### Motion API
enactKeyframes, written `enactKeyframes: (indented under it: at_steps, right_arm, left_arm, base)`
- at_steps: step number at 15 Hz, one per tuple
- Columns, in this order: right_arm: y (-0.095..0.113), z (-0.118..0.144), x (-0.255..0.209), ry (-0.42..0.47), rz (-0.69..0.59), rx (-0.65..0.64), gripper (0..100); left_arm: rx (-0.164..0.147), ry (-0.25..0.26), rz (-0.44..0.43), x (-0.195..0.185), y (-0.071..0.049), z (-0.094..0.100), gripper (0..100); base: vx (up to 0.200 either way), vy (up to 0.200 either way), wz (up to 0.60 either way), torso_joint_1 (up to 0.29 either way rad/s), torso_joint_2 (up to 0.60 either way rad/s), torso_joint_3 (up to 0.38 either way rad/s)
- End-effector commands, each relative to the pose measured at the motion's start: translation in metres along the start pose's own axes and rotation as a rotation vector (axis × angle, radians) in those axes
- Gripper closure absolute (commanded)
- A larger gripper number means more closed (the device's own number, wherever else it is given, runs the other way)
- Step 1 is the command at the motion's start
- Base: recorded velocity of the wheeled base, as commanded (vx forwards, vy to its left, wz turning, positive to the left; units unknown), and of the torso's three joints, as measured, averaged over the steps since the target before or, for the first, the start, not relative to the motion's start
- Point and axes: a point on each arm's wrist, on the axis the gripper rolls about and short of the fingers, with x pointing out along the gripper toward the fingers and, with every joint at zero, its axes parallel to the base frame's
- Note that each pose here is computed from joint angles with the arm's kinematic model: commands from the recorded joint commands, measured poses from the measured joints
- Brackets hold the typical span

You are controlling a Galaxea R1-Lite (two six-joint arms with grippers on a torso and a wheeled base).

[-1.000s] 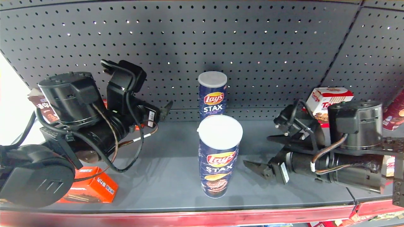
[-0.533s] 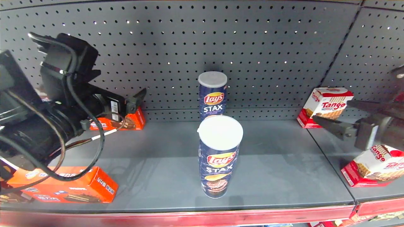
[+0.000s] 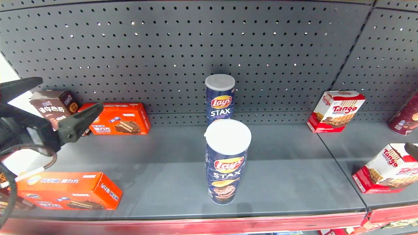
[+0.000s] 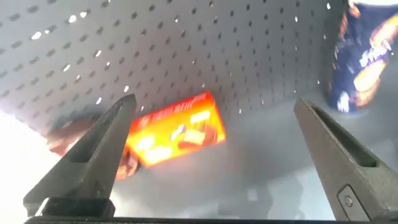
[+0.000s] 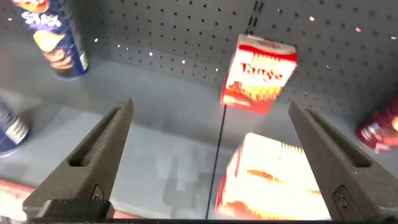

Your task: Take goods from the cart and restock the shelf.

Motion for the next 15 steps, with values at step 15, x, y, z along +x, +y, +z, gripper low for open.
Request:
enactKeyframes:
  at_steps: [15]
  right_arm:
    - [0.017,-0.119,-0.084,-0.013,0.001,0.092,0]
  left_arm:
    - [0.052,0.041,-0.02,-0.151,0.006,-0.086,0]
  base:
    - [0.0,0.0,0.0,0.0,0.0,0.0]
